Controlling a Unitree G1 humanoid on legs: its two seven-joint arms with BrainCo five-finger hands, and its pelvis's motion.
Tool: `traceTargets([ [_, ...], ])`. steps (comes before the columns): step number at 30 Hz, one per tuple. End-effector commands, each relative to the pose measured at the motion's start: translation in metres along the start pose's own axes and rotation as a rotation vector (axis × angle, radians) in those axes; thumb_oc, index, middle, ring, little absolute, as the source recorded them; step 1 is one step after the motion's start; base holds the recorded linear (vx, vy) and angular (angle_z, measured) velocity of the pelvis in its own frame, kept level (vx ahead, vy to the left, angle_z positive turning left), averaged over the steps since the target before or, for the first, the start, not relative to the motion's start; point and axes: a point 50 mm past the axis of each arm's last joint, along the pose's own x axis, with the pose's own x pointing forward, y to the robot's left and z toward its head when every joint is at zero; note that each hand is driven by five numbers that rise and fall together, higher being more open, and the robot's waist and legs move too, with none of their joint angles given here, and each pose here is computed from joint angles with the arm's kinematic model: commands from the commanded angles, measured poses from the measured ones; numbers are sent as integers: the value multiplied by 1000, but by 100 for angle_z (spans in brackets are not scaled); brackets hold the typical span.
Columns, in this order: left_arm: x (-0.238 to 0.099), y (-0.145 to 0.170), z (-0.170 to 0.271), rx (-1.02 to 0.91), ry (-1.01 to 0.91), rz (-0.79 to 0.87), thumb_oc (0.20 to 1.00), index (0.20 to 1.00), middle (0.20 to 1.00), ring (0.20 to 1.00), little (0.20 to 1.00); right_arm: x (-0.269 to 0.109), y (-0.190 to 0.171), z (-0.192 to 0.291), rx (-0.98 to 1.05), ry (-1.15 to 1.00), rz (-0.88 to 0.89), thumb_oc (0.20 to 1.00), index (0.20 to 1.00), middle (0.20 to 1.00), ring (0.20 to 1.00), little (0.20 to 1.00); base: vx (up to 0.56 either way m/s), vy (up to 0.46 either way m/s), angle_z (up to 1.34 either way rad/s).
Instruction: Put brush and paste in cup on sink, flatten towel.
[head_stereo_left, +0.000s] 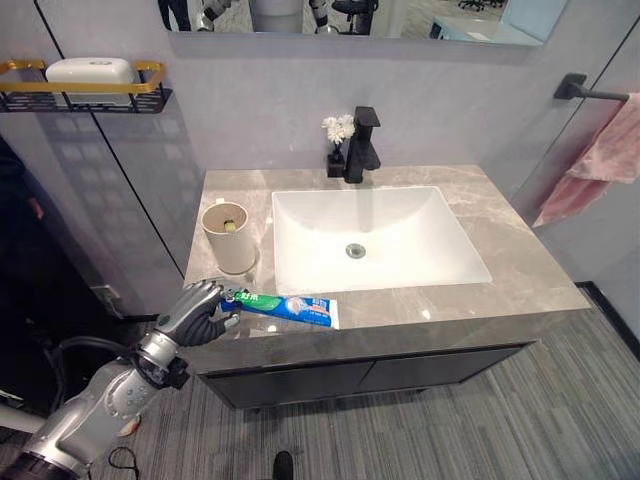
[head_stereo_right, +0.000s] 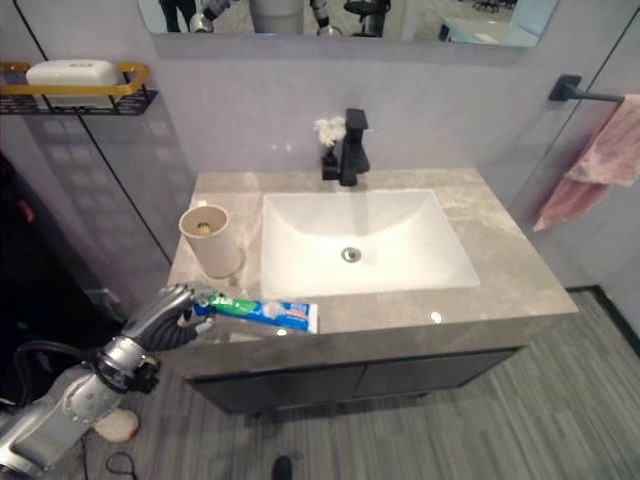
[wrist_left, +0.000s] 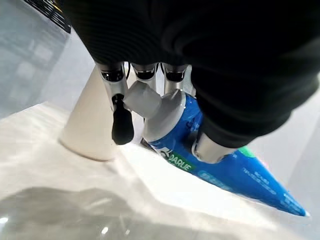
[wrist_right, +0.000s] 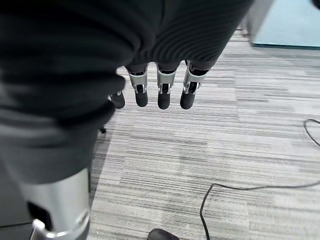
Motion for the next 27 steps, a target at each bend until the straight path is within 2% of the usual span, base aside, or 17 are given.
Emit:
traceTargets([
  [1, 22, 48, 20, -2, -133, 314, 200, 200, 200, 200, 200, 2, -5, 9, 127, 0, -55, 1000, 1000, 1000, 1000, 1000, 5, 15, -12],
  [4, 39, 54, 39, -89, -217, 428, 200, 200, 200, 200, 200, 3, -9, 8, 361, 28, -96, 1000, 1000, 1000, 1000, 1000, 5, 17, -6],
  [7, 48, 61, 47, -86, -261, 466, 200, 200, 200, 200, 200, 4, -16, 9, 445, 26, -116, 1000, 1000, 1000, 1000, 1000, -2, 9, -13],
  [10, 64, 77, 57, -36, -313, 538, 200, 200, 200, 200, 200, 4, -47, 20, 592, -34, -216, 1000, 1000, 1000, 1000, 1000, -8, 6, -14],
  [11, 70, 85, 60, -15, -329, 584, 200, 200, 200, 200, 200, 3, -70, 24, 712, -72, -292, 1000, 1000, 1000, 1000, 1000, -1, 10, -7],
  [12, 71, 85, 60, -15, -330, 585, 200, 200, 200, 200, 200, 3, -70, 24, 714, -73, -292, 1000, 1000, 1000, 1000, 1000, 6, 13, -8],
  [13, 73, 94, 63, 15, -342, 628, 200, 200, 200, 200, 200, 0, -91, 28, 847, -115, -371, 1000, 1000, 1000, 1000, 1000, 5, 7, -11],
  [14, 74, 93, 63, 13, -345, 629, 200, 200, 200, 200, 200, 0, -92, 28, 851, -116, -374, 1000, 1000, 1000, 1000, 1000, 6, 17, -28],
  [17, 77, 111, 71, 81, -387, 706, 200, 200, 200, 200, 200, -13, -146, 51, 948, -283, -525, 1000, 1000, 1000, 1000, 1000, 1, 11, -14],
  [19, 78, 119, 73, 124, -397, 742, 200, 200, 200, 200, 200, -29, -176, 72, 910, -428, -626, 1000, 1000, 1000, 1000, 1000, 2, 8, -6],
  [20, 78, 119, 73, 124, -398, 742, 200, 200, 200, 200, 200, -30, -176, 71, 910, -427, -627, 1000, 1000, 1000, 1000, 1000, -3, 21, -11],
  [21, 78, 127, 75, 174, -407, 778, 200, 200, 200, 200, 200, -61, -207, 113, 832, -678, -742, 1000, 1000, 1000, 1000, 1000, 2, 19, -13],
  [22, 78, 127, 76, 173, -408, 779, 200, 200, 200, 200, 200, -62, -205, 113, 827, -674, -750, 1000, 1000, 1000, 1000, 1000, 8, 32, -14],
  [24, 78, 138, 79, 226, -420, 841, 200, 200, 200, 200, 200, -126, -225, 170, 769, -1066, -887, 1000, 1000, 1000, 1000, 1000, 26, 26, -10],
  [27, 82, 146, 85, 260, -436, 874, 200, 200, 200, 200, 200, -187, -220, 218, 692, -1427, -892, 1000, 1000, 1000, 1000, 1000, 1, 6, -3],
])
